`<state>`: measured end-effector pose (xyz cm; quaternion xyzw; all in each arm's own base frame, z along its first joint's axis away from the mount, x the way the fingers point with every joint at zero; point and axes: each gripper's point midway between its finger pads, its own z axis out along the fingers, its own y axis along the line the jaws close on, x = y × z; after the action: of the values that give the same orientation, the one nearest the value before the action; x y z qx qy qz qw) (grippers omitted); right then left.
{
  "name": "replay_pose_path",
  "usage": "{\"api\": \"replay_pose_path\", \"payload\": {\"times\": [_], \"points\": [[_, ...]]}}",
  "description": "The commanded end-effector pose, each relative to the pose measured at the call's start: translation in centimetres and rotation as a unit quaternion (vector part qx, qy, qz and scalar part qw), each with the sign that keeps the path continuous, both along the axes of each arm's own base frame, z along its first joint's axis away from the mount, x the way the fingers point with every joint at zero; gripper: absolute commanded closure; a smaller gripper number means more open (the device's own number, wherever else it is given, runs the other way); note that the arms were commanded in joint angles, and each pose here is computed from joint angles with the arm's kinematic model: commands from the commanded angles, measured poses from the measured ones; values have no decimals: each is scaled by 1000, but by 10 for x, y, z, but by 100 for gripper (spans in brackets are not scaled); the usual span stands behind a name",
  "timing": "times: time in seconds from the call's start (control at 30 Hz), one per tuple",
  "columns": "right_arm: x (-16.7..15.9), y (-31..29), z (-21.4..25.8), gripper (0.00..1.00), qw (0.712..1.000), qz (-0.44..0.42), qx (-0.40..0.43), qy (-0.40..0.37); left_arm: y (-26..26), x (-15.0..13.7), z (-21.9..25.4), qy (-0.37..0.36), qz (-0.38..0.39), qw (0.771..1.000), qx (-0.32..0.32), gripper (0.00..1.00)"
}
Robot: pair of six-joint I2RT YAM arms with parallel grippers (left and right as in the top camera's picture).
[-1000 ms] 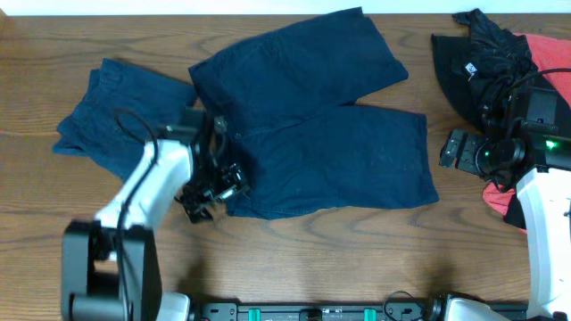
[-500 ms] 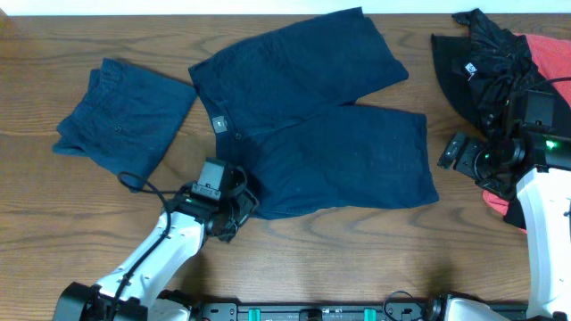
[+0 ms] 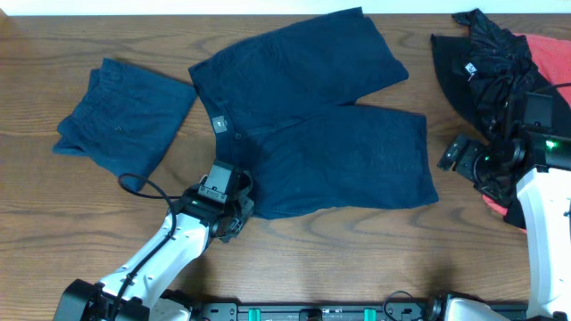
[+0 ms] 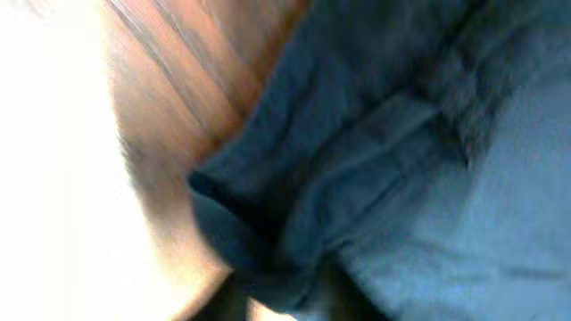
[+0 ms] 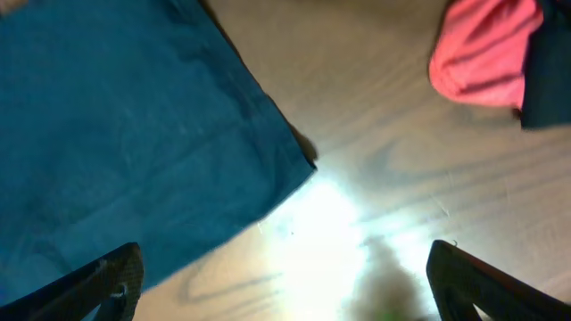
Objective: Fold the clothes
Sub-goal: 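Grasp the near leg hems of the shorts with both grippers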
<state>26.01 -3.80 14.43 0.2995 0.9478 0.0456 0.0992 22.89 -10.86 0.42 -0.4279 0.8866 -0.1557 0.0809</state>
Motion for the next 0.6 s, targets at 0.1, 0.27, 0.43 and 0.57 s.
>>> {"api": "replay_pose_path", "payload": {"times": [0.1, 0.27, 0.43, 0.57], "points": [[-18, 8, -12, 1, 998, -48, 36, 36, 12, 1, -4, -8, -2, 999, 36, 94], [-36, 23, -53, 1, 991, -82, 73, 72, 10, 0, -5, -6, -15, 999, 35, 94], [-47, 50, -96, 1, 982, -100, 138, 78, 8, -2, -5, -1, -19, 999, 28, 94], [-47, 55, -117, 1, 979, -115, 153, 64, 9, -5, -6, 2, -27, 999, 32, 94]]}}
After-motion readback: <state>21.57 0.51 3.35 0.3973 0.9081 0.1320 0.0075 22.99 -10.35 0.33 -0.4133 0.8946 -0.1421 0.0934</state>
